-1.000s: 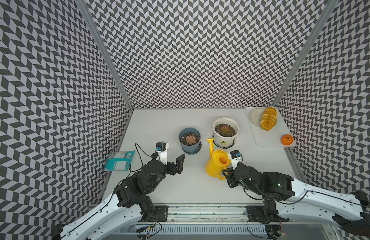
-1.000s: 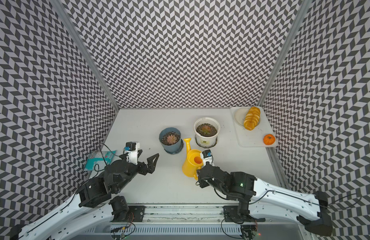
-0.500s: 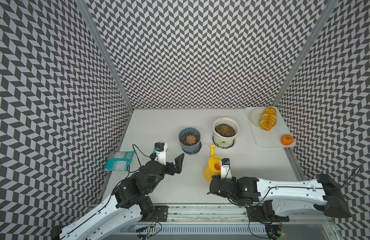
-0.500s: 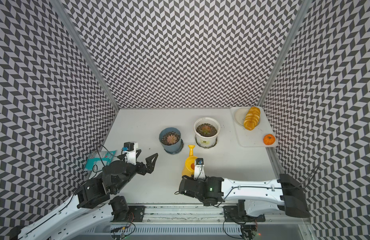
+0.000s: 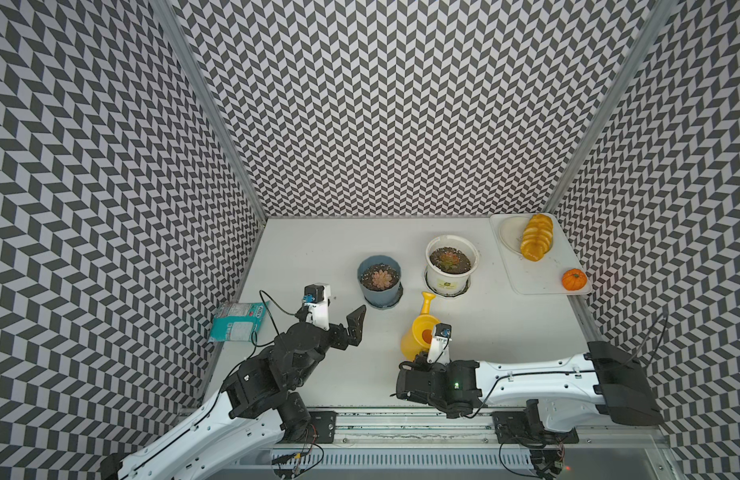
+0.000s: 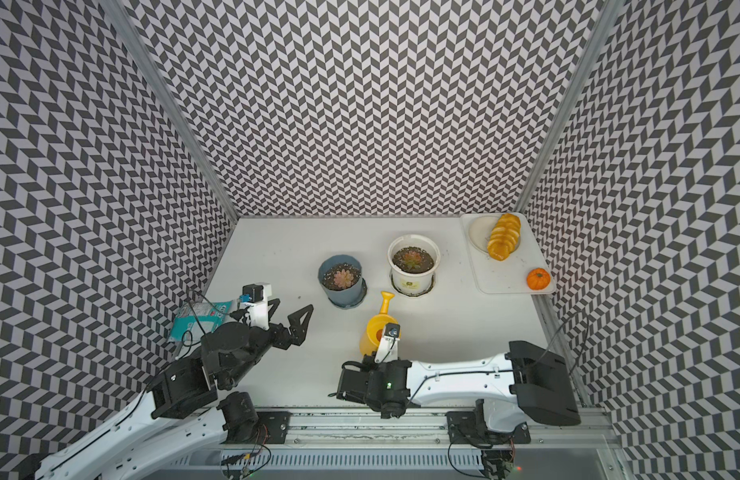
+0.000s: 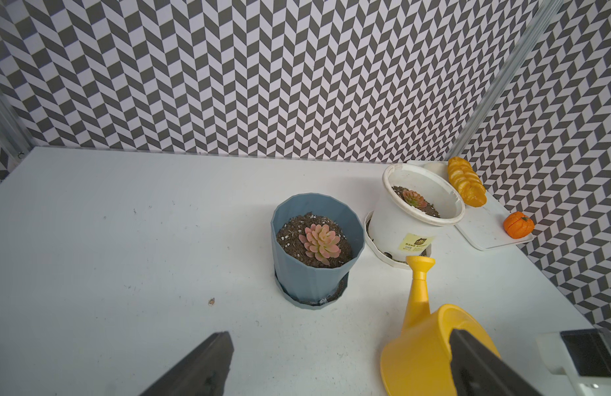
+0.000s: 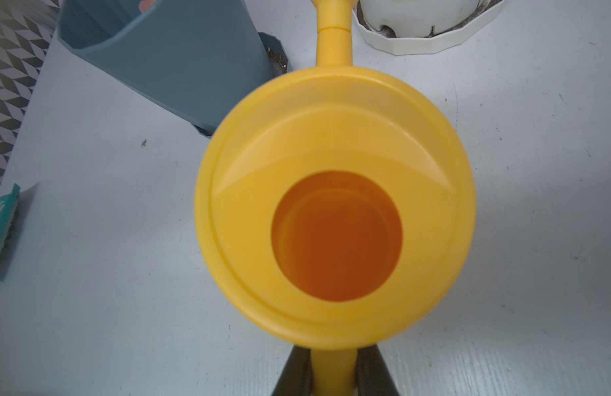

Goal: Water the succulent around the soil edge
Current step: Place the watering can at the center of the board.

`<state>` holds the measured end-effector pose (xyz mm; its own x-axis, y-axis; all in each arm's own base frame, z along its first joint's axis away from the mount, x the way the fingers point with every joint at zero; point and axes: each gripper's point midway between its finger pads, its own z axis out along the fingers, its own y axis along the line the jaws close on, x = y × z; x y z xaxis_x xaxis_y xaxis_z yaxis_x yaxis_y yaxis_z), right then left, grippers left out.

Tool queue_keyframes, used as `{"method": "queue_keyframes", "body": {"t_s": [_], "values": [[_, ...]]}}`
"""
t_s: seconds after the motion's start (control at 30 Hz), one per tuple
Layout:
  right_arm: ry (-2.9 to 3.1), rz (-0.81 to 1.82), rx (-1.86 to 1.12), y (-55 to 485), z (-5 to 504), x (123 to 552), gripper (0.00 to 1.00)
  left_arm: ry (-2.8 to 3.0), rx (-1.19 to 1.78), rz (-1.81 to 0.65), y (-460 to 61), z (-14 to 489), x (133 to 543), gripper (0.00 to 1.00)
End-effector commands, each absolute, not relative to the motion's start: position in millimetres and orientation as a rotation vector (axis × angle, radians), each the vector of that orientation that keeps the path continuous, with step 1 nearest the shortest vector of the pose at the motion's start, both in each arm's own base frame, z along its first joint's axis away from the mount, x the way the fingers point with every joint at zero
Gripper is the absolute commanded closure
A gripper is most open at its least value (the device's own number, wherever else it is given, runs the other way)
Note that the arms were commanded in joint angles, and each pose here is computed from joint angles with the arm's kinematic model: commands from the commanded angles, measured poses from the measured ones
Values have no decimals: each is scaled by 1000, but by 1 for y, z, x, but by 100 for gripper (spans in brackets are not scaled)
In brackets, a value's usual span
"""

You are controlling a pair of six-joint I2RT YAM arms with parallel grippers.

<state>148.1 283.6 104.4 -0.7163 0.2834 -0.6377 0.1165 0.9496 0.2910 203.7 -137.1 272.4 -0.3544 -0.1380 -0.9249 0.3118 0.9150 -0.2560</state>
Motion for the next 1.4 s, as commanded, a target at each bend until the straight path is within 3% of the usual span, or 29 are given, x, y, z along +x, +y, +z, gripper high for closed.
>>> {"method": "queue_keyframes", "body": {"t_s": [0.0,0.27,0.33,0.5,0.6,0.8,1.17,1.37], "values": [[2342,309,374,294,109,150,100,1864,107,-464,-132,277,203,0],[2352,315,390,313,102,151,100,1861,113,-473,-131,281,200,0],[2353,324,398,315,101,150,90,1859,108,-471,-130,282,200,0],[2353,341,400,318,102,151,89,1813,124,-515,-127,293,194,0],[2351,369,389,323,105,151,69,1796,107,-514,-122,296,192,0],[2335,398,351,325,117,152,45,1795,107,-518,-121,297,192,0],[2295,507,250,315,149,152,42,1794,98,-506,-119,297,193,0],[2201,673,-109,331,196,142,39,1781,163,-524,-126,301,189,0]]}}
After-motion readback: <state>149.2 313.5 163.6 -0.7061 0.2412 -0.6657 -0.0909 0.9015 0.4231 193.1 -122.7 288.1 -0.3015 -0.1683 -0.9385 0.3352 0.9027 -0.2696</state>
